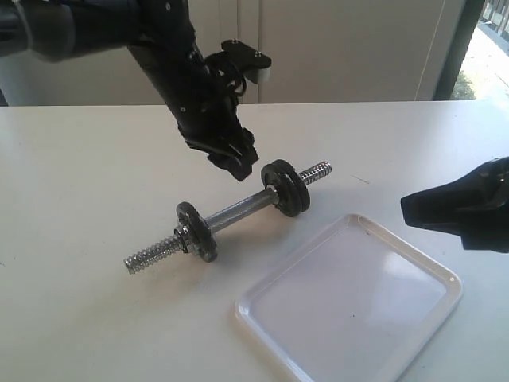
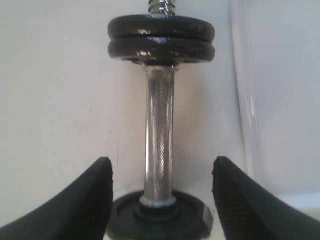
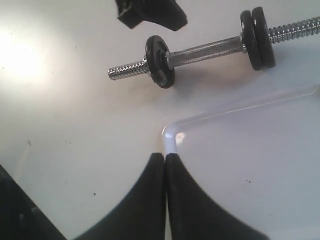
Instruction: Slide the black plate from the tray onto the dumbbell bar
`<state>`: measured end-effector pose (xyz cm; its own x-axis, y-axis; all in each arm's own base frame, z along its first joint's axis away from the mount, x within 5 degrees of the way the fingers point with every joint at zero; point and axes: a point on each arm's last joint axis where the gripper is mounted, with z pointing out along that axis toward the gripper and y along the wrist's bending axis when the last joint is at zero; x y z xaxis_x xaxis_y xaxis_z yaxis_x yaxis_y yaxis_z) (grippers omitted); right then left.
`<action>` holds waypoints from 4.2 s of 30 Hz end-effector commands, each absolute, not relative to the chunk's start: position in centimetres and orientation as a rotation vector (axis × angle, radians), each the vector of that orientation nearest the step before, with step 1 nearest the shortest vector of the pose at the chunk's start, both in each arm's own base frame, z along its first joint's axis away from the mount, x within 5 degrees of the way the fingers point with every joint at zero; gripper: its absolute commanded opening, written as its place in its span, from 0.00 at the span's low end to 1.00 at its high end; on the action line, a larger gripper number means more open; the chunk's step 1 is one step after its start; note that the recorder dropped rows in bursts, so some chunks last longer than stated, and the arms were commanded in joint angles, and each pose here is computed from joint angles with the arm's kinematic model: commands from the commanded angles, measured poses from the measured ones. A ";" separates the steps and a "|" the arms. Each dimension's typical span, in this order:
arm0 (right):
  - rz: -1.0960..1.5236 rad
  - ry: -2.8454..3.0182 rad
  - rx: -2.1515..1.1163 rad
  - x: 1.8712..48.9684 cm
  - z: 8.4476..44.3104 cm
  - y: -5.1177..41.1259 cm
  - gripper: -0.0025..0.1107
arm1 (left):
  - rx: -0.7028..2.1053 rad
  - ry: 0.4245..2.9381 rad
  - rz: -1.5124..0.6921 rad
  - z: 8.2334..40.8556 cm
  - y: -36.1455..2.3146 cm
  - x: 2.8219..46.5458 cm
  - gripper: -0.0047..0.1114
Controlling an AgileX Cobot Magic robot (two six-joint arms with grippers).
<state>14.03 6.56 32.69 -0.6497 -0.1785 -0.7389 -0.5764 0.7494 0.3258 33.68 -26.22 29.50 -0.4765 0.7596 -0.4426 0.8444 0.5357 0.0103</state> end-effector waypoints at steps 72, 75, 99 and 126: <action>0.615 2.164 -0.506 14.8 33.0 6.0 0.02 | -0.057 1.730 -0.018 41.3 1.6 -11.8 0.04; 0.615 2.164 -0.506 14.8 33.0 6.0 0.02 | -0.059 1.696 -0.019 40.9 1.7 -12.8 0.04; 0.615 2.164 -0.506 14.8 33.0 6.0 0.02 | -0.044 1.987 0.010 33.7 1.3 -6.3 0.04; 0.615 2.164 -0.506 14.8 33.0 6.0 0.02 | -0.070 1.617 -0.342 29.7 -1.1 1.7 0.04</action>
